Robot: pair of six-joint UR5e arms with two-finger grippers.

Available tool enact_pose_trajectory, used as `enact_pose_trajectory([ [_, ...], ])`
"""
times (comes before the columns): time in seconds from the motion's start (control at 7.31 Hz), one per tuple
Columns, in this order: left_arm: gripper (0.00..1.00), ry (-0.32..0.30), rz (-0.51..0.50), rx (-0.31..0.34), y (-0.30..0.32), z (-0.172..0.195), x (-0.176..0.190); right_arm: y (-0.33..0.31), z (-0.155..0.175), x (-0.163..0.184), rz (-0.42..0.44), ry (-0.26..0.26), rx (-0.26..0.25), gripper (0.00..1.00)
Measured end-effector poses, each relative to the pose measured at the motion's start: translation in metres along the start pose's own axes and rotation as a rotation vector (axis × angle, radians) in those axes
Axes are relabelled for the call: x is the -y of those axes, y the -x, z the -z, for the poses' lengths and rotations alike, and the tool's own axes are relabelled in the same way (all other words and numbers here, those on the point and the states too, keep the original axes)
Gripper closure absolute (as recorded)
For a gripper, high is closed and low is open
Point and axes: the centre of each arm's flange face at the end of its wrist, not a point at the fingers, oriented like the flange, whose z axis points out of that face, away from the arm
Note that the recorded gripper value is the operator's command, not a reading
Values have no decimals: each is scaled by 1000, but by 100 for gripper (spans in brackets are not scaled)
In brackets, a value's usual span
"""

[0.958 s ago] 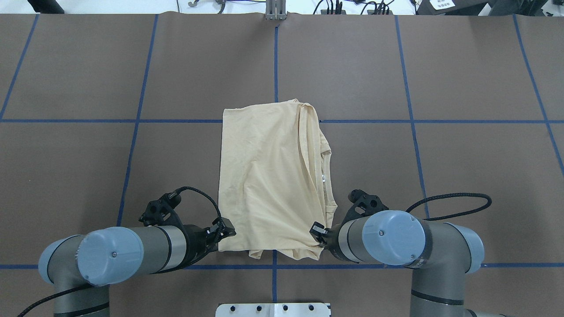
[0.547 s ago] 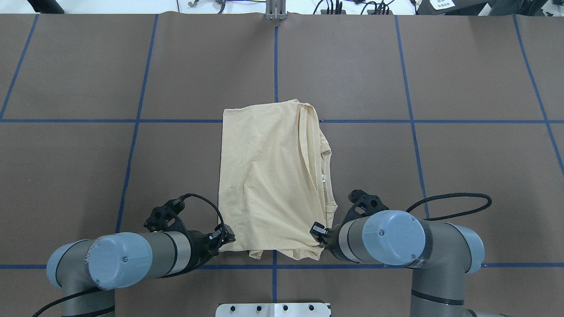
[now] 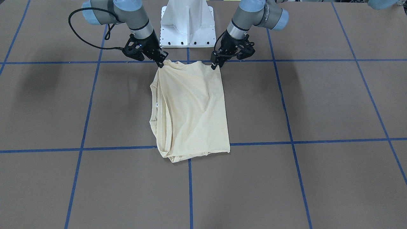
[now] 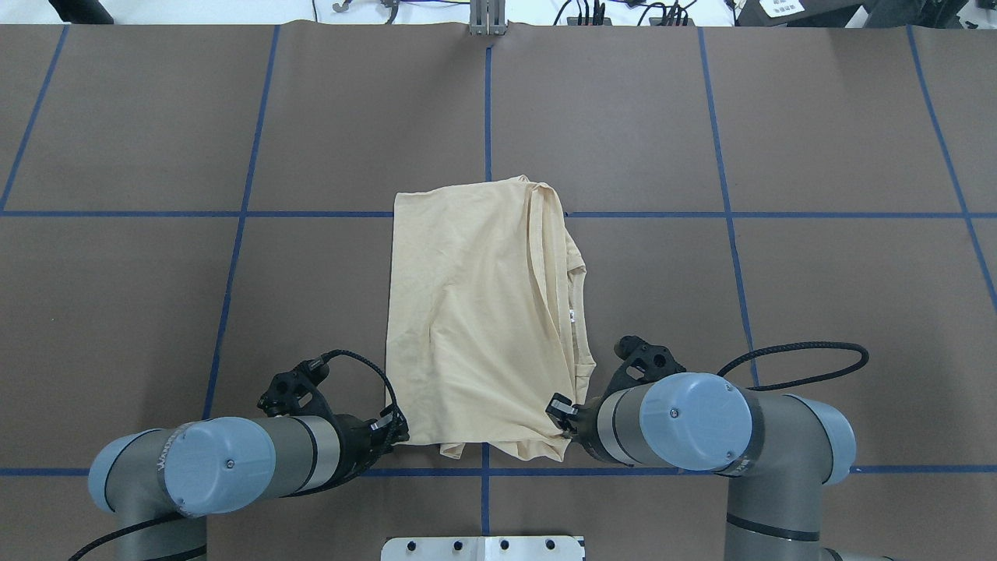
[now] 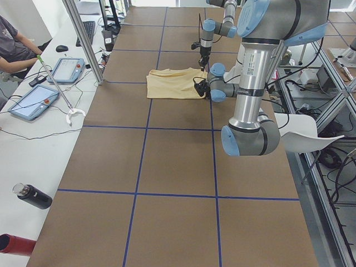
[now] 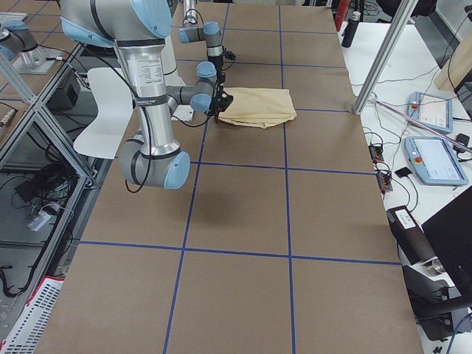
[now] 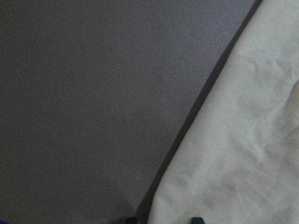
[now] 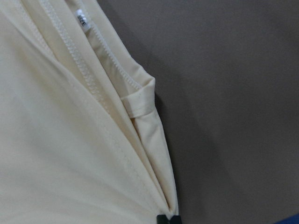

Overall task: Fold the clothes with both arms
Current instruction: 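Grasp the near edge with both grippers and fold it away from the robot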

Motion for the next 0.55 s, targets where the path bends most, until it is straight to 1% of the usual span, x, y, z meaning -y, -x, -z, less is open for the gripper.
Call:
enact_pose_trajectory([
  [0.27,100,10,5,-6,-2,5,-2,0,0,0,0,0,-1,100],
  [0.41,100,30,5,-24,-8,18,-5,0,1,0,0,1,1,100],
  [0.55,100,70,4,-47,-15,41,-11,0,6,-1,-7,4,9,100],
])
